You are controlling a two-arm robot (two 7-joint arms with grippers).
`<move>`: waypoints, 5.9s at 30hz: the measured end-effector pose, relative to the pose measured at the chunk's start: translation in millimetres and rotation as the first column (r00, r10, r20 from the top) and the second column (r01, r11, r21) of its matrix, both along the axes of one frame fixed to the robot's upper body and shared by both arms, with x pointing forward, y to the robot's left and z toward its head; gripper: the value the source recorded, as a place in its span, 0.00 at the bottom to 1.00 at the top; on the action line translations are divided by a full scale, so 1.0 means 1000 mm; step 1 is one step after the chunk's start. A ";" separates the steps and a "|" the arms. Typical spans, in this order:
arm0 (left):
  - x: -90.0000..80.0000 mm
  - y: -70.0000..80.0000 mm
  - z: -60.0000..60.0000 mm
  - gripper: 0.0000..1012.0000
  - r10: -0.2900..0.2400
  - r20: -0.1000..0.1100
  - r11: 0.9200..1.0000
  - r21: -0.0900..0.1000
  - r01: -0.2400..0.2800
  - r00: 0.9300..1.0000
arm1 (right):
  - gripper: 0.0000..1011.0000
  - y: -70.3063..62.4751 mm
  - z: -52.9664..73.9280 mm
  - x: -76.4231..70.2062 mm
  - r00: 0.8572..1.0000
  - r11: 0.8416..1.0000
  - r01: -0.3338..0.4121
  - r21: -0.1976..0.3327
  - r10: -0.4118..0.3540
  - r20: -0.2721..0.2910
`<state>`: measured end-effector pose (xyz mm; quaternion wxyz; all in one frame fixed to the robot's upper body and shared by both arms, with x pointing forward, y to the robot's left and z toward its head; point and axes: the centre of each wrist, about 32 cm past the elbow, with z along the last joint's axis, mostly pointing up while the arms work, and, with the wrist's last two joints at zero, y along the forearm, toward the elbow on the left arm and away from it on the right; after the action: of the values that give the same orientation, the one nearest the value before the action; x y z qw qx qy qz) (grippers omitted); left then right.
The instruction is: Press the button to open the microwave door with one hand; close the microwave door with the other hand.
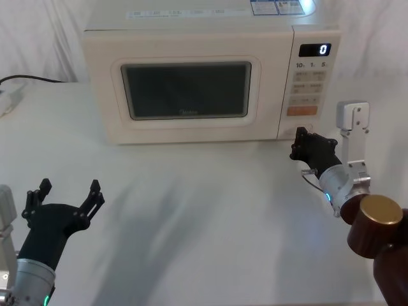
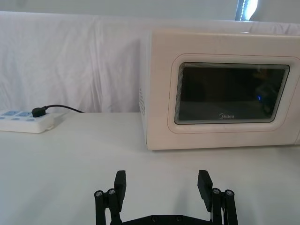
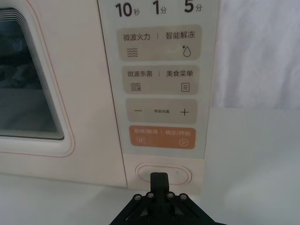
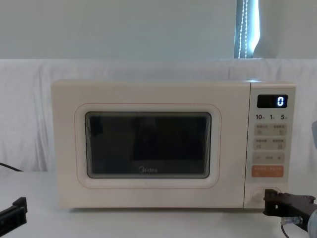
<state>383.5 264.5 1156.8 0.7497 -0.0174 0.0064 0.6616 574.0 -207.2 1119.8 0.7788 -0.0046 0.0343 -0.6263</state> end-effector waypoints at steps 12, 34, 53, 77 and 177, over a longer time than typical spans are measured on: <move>0.000 0.000 0.000 0.99 0.000 0.000 1.000 0.000 0.000 1.000 | 0.00 0.001 -0.003 0.012 1.000 1.000 0.003 0.005 -0.003 -0.005; 0.000 0.000 0.000 0.99 0.000 0.000 1.000 0.000 0.000 1.000 | 0.00 -0.007 -0.003 0.018 1.000 1.000 0.022 0.002 -0.022 -0.010; 0.000 0.000 0.000 0.99 0.000 0.000 1.000 0.000 0.000 1.000 | 0.00 -0.003 -0.006 0.025 0.999 0.999 0.031 0.009 -0.031 -0.010; 0.000 0.000 0.000 0.99 0.000 0.000 1.000 0.000 0.000 1.000 | 0.00 -0.001 -0.005 0.029 0.999 0.999 0.050 -0.003 -0.050 -0.009; 0.000 0.000 0.000 0.99 0.000 0.000 1.000 0.000 0.000 1.000 | 0.25 0.010 0.008 -0.132 0.984 0.989 0.138 -0.054 -0.131 0.121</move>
<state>383.5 264.5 1156.8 0.7496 -0.0174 0.0064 0.6616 442.4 -196.8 1127.7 0.7349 0.0103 -0.0309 -0.6774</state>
